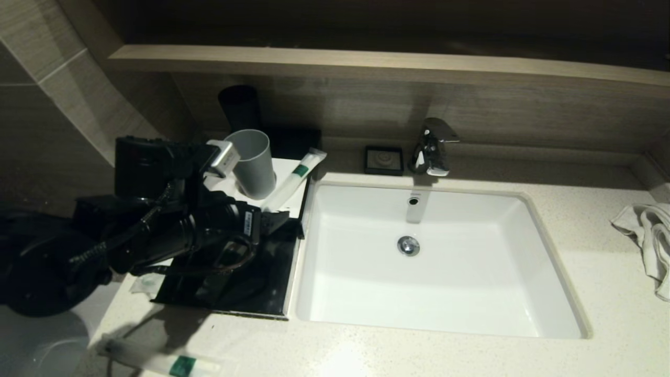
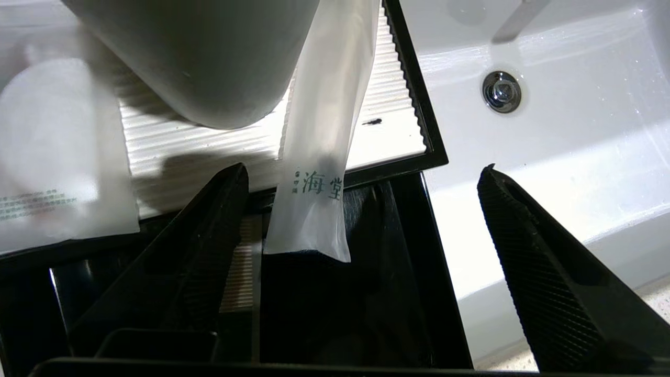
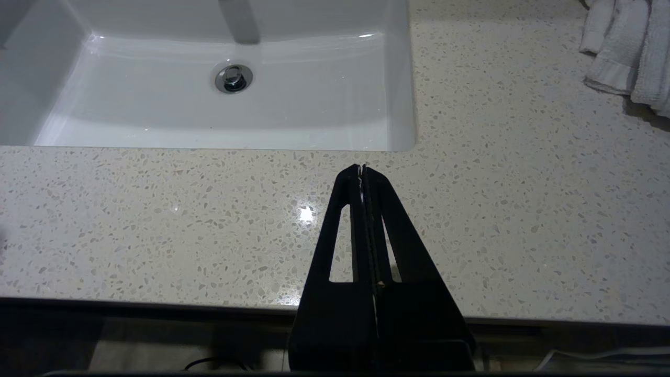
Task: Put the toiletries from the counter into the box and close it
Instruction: Pick up the bathroom toiletry
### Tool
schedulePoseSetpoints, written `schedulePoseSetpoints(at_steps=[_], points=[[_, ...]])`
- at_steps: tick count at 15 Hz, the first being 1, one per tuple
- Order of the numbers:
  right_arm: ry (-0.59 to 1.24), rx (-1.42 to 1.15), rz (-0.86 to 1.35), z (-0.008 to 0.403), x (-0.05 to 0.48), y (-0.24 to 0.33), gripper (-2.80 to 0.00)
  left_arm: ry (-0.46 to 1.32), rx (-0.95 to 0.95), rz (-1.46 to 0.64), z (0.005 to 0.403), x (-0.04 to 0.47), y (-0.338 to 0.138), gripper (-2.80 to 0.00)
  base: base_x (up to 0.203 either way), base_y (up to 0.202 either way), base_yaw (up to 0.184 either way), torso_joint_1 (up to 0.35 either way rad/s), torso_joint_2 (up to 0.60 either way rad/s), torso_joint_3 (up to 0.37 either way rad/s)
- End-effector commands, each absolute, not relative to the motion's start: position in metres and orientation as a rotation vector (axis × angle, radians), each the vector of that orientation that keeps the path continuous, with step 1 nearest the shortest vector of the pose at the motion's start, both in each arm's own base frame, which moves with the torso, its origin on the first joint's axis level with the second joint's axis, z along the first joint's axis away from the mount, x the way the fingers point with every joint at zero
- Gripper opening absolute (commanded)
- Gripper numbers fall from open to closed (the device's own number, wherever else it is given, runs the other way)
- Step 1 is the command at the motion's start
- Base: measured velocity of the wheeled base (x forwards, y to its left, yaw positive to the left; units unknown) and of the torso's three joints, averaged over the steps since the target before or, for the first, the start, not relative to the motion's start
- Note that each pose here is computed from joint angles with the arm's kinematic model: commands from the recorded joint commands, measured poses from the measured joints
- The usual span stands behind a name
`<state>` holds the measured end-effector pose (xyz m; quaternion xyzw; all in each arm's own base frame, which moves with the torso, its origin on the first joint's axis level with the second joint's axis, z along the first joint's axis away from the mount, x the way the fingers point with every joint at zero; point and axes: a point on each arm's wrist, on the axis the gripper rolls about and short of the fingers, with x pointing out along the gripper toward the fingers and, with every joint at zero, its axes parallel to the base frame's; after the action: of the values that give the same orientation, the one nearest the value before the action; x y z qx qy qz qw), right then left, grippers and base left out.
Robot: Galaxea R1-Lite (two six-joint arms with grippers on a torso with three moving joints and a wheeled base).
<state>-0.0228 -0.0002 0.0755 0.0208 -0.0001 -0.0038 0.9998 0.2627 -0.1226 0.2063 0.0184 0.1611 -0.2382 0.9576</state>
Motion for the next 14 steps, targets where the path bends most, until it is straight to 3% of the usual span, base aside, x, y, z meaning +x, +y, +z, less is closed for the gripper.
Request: schedulePoseSetpoints(at_steps=[1, 14], points=[[0.000, 0.041, -0.008, 0.075, -0.023, 0.000, -2.80, 0.345, 0.042, -0.482, 0.200, 0.270, -0.126, 0.00, 0.000, 0.000, 0.000, 0.000, 0.00, 0.000], [0.000, 0.041, -0.008, 0.075, -0.023, 0.000, -2.80, 0.336, 0.090, -0.481, 0.190, 0.284, -0.132, 0.00, 0.000, 0.000, 0.000, 0.000, 0.00, 0.000]])
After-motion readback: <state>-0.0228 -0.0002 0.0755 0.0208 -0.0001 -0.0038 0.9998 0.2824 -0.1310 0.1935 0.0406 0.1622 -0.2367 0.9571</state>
